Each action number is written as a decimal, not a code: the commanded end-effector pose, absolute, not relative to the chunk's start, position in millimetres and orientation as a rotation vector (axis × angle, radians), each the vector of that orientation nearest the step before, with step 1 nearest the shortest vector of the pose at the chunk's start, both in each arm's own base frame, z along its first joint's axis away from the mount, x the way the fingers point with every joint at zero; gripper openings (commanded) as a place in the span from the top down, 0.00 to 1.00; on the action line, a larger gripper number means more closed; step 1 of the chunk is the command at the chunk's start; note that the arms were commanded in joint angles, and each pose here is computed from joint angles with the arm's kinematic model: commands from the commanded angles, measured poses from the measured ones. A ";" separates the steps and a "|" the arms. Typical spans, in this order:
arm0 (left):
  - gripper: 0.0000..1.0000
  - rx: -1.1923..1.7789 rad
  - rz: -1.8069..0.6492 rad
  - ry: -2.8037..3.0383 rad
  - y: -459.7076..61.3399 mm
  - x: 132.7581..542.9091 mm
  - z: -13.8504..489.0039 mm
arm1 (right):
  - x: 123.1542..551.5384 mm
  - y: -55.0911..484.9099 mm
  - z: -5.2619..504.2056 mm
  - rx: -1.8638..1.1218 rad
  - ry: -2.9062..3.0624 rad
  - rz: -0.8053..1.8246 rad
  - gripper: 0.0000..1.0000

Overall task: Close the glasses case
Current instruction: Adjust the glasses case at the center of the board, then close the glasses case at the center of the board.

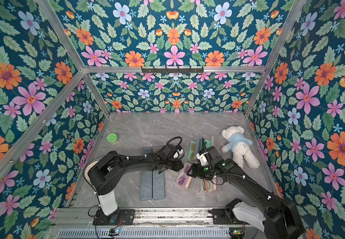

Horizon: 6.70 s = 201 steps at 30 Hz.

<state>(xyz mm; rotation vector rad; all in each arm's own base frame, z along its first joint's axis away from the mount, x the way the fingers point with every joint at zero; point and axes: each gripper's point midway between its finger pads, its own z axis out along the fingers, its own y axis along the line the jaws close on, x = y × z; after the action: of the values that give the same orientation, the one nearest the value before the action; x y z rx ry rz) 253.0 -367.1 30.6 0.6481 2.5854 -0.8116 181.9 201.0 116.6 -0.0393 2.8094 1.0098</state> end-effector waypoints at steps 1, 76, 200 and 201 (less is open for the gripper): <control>0.76 0.647 -0.810 2.568 -367.0 255.3 35.5 | 184.6 204.3 119.2 -0.035 2.785 1.024 0.21; 0.90 0.669 -0.832 2.567 -370.8 253.7 33.7 | 193.0 210.1 93.5 0.043 2.799 1.013 0.84; 0.95 0.685 -0.846 2.560 -373.4 251.4 35.6 | 209.3 229.9 81.9 0.028 2.827 1.042 0.80; 0.95 0.683 -0.845 2.560 -372.9 251.8 35.7 | 209.4 230.3 82.0 0.027 2.827 1.042 0.80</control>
<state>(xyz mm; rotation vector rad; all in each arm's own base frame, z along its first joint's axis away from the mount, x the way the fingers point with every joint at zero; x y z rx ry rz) 253.5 -369.6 32.8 0.6553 2.5773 -0.8255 207.0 235.9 88.0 0.0065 2.8115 1.1076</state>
